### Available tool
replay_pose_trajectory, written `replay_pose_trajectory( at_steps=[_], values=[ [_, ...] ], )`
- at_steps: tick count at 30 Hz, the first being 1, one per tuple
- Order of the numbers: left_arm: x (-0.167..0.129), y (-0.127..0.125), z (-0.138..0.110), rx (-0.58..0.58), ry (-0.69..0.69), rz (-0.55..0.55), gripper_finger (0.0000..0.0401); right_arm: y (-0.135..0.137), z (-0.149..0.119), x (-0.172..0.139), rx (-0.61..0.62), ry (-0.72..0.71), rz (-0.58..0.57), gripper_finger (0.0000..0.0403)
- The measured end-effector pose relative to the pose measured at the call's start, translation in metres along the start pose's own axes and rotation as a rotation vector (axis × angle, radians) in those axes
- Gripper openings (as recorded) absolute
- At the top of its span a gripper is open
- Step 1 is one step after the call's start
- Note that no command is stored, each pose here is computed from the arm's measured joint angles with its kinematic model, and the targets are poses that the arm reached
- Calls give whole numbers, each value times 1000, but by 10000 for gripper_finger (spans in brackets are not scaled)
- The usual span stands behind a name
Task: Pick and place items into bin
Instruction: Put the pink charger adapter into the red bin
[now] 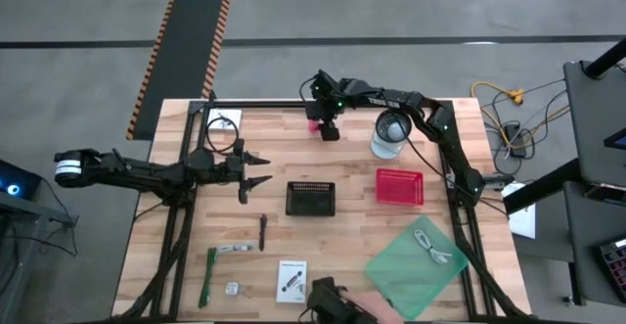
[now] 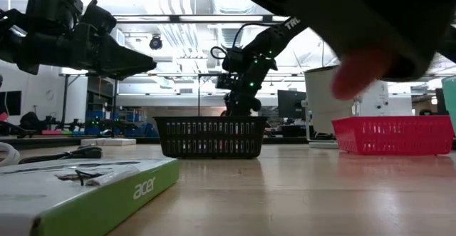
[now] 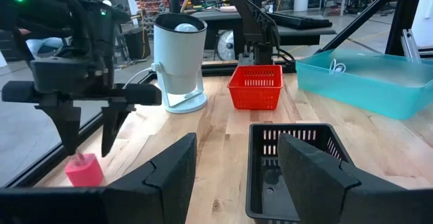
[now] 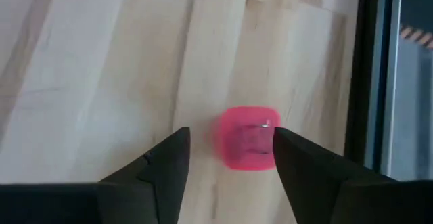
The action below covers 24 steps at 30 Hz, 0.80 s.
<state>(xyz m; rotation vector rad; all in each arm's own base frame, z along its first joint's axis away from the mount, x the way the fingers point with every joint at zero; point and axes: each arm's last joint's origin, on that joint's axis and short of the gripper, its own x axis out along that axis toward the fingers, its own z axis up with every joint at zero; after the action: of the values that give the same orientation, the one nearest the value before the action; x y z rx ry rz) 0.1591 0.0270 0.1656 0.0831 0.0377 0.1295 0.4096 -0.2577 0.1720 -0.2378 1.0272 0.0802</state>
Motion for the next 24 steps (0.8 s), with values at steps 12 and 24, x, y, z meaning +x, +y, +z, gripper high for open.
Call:
replay_pose_trajectory(
  at_steps=[12,24],
  values=[
    [0,0,0,0,1,0,192,-3,-4,15,-39,10,-9,173],
    [0,0,0,0,1,0,192,-4,-4,12,-14,29,13,134]
  ],
)
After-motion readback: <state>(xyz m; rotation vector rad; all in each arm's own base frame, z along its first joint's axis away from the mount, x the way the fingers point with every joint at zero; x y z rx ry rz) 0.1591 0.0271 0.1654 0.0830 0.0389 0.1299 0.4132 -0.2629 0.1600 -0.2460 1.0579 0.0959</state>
